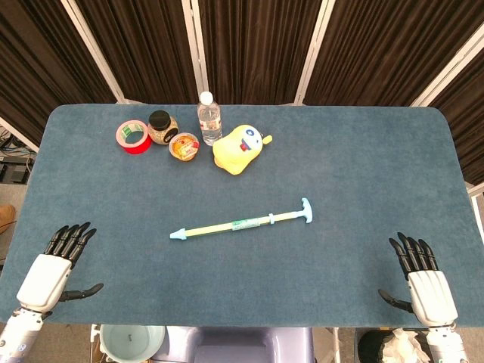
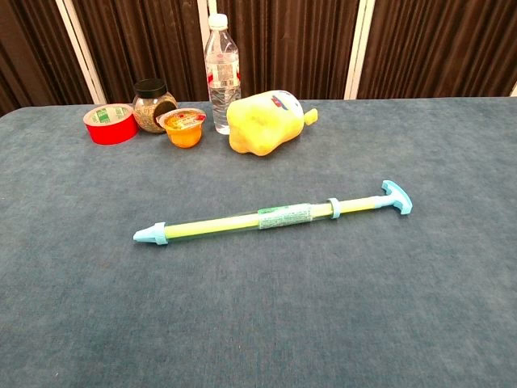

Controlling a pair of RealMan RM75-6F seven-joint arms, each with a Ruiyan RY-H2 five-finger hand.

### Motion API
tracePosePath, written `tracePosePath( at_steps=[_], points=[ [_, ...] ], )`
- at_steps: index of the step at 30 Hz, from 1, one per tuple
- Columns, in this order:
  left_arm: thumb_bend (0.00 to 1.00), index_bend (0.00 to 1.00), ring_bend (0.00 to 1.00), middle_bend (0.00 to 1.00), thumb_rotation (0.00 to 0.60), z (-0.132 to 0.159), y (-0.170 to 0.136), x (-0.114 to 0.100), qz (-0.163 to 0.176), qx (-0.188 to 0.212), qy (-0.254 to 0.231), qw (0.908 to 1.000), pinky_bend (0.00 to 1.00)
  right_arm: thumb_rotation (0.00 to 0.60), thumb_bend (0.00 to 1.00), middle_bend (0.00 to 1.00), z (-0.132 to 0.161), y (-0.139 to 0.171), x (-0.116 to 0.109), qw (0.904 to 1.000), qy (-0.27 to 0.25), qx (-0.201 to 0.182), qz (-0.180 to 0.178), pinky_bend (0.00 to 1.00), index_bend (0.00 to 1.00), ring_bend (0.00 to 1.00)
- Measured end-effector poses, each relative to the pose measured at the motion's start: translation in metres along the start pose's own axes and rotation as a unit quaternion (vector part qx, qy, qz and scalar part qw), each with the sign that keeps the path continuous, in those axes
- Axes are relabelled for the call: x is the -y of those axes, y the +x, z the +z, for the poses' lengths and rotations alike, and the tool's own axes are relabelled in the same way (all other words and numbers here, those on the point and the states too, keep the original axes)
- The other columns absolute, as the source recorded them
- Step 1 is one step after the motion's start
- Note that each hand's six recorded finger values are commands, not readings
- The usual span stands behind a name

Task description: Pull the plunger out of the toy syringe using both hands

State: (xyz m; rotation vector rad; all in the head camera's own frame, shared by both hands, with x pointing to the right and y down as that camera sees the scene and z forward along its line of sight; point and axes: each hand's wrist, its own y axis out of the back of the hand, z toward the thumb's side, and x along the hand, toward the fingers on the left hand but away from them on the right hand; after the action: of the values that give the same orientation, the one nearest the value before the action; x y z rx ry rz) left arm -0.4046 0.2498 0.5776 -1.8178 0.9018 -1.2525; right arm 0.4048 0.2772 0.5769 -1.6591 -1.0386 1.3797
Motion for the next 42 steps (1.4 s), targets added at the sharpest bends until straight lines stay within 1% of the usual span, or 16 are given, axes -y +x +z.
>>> tracePosePath(
  at_steps=[12,18,20,24,27,33,36,42],
  points=[
    [0.03,0.0,0.0,0.0,0.6,0.001,0.0,0.003,-0.009,-0.001,0.004,1.0,0.0,0.6,0.19,0.0,-0.002,0.0,0.0,1.0,0.001,0.005,0.006,0.0,0.02,0.0],
    [0.03,0.0,0.0,0.0,0.6,0.0,0.002,0.006,-0.019,-0.004,0.002,0.9998,0.0,0.6,0.19,0.0,-0.004,0.0,0.001,0.9999,0.005,0.01,0.008,0.0,0.03,0.0],
    [0.04,0.0,0.0,0.0,0.6,0.001,0.004,0.006,-0.02,-0.006,0.0,0.9998,0.0,0.6,0.19,0.0,-0.004,0.0,-0.001,0.9999,0.004,0.012,0.006,0.0,0.03,0.0],
    [0.08,0.06,0.0,0.0,0.6,0.001,0.009,0.007,-0.025,-0.012,-0.006,0.9996,0.01,0.6,0.19,0.0,-0.006,0.001,-0.001,0.9999,0.002,0.015,0.007,0.0,0.03,0.0],
    [0.1,0.12,0.0,0.0,0.6,0.003,0.018,0.005,-0.026,-0.017,-0.006,0.9995,0.02,0.6,0.19,0.0,-0.005,0.0,-0.002,0.9999,0.0,0.015,0.008,0.0,0.03,0.0],
    [0.12,0.19,0.0,0.0,0.6,0.016,0.051,0.002,-0.028,-0.016,0.006,0.9995,0.04,0.6,0.19,0.0,-0.004,0.0,0.002,0.9998,0.001,0.015,0.013,0.0,0.04,0.0],
    [0.13,0.23,0.0,0.02,0.6,0.026,0.068,0.004,-0.034,-0.01,0.017,0.9992,0.06,0.6,0.19,0.0,-0.005,0.0,0.002,0.9998,0.0,0.016,0.014,0.0,0.04,0.0],
    [0.13,0.3,0.0,0.04,0.6,0.054,0.101,0.016,-0.055,0.002,0.035,0.9979,0.06,0.6,0.19,0.0,-0.006,-0.001,0.001,0.9997,-0.003,0.02,0.014,0.0,0.04,0.0]
  ],
)
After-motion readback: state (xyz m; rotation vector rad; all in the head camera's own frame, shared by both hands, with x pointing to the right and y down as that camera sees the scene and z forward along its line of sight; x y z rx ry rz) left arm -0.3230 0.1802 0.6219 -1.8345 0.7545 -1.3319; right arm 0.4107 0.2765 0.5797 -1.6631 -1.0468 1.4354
